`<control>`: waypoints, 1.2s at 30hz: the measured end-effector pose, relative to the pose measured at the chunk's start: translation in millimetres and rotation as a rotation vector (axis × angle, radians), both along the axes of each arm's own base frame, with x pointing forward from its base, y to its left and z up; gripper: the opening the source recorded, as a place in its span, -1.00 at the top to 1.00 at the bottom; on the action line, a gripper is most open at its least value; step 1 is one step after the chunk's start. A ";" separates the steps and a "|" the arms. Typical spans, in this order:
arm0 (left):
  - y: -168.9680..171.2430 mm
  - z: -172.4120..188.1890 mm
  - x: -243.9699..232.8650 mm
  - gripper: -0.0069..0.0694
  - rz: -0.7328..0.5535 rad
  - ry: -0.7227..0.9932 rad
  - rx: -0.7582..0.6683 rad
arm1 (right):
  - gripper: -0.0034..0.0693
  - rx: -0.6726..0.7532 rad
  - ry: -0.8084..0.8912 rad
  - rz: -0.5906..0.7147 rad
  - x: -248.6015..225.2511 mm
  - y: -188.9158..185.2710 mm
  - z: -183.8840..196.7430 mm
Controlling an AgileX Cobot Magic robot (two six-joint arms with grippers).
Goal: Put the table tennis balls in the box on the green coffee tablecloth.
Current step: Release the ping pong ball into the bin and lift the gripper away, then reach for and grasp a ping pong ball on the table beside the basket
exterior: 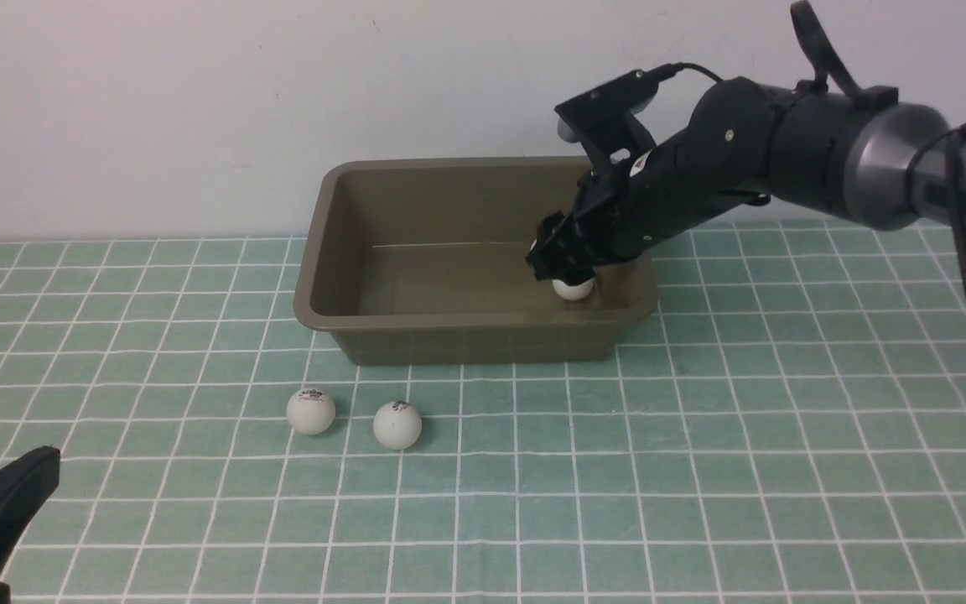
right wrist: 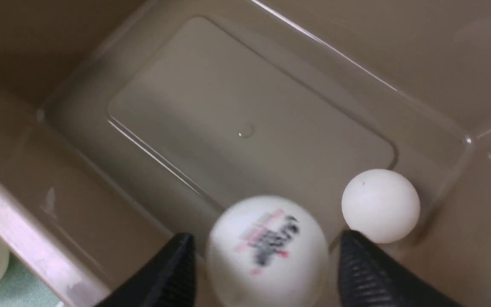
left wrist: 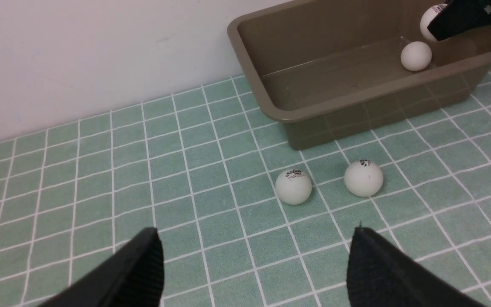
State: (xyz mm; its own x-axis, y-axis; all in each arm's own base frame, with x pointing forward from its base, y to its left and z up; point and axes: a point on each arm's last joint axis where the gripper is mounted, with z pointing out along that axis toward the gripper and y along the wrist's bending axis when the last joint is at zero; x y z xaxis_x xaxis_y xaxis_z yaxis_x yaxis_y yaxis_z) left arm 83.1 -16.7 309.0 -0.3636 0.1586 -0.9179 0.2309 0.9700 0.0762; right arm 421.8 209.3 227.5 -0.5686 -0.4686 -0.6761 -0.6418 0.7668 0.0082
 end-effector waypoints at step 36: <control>-23.5 -22.9 66.6 -0.54 -0.293 0.170 -0.184 | -0.29 0.052 -0.315 -0.088 -230.9 -119.3 274.4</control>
State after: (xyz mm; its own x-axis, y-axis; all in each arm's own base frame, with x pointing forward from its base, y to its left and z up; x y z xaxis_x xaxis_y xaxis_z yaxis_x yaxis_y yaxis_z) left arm 149.7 -40.2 286.1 -0.4771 0.1166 -0.8711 0.4943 0.8551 -0.1563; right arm 190.9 90.0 501.9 -0.3642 -0.3871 -0.8471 -0.5505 0.8231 -0.1394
